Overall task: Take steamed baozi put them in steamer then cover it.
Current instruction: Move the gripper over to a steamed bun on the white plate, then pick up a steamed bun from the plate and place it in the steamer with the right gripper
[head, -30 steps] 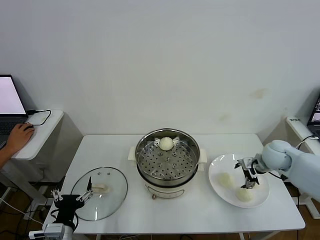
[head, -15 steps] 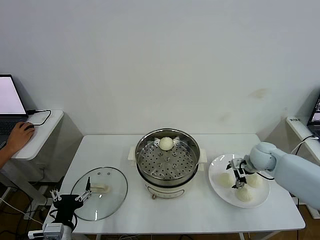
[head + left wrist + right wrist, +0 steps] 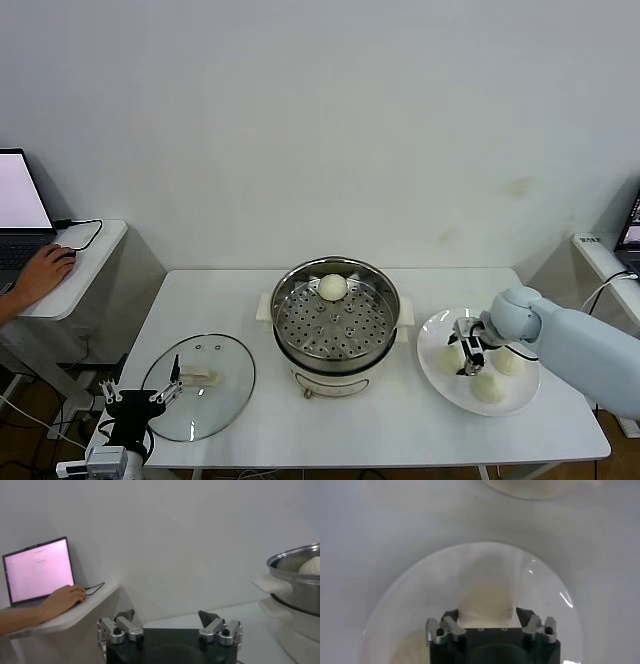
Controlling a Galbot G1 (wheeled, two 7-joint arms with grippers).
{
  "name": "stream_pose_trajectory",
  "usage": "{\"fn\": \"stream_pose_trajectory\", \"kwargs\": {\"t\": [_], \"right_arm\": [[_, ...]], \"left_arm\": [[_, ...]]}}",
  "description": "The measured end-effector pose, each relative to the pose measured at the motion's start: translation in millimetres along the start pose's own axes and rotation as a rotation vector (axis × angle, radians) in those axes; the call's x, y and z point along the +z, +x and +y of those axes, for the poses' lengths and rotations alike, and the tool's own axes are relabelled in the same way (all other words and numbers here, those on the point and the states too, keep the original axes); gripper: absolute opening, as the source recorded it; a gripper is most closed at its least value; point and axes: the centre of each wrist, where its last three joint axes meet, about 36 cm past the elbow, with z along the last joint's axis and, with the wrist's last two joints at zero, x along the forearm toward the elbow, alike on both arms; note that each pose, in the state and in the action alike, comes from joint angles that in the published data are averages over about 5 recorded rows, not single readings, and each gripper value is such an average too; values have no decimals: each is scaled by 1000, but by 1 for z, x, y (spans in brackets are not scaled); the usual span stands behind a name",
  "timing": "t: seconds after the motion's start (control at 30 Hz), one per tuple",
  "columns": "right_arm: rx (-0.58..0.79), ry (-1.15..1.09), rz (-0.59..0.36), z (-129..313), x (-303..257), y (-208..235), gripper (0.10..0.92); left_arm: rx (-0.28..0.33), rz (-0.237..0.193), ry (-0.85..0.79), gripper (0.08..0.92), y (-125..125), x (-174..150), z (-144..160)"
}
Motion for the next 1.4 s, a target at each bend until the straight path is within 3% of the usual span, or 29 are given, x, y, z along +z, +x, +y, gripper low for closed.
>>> {"fn": "stream_pose_trajectory", "kwargs": {"t": [0.47, 0.83, 1.13, 1.4], "right_arm": [[-2, -9, -5, -7, 1, 23, 572], [102, -30, -42, -38, -4, 123, 580], [197, 16, -150, -69, -76, 209, 593], [186, 41, -224, -84, -163, 223, 594]], "left_arm": [[-2, -5, 2, 823, -1, -1, 0], [9, -15, -1, 823, -5, -3, -1], [15, -26, 3, 823, -8, -5, -3], [9, -36, 1, 823, -12, -7, -1]]}}
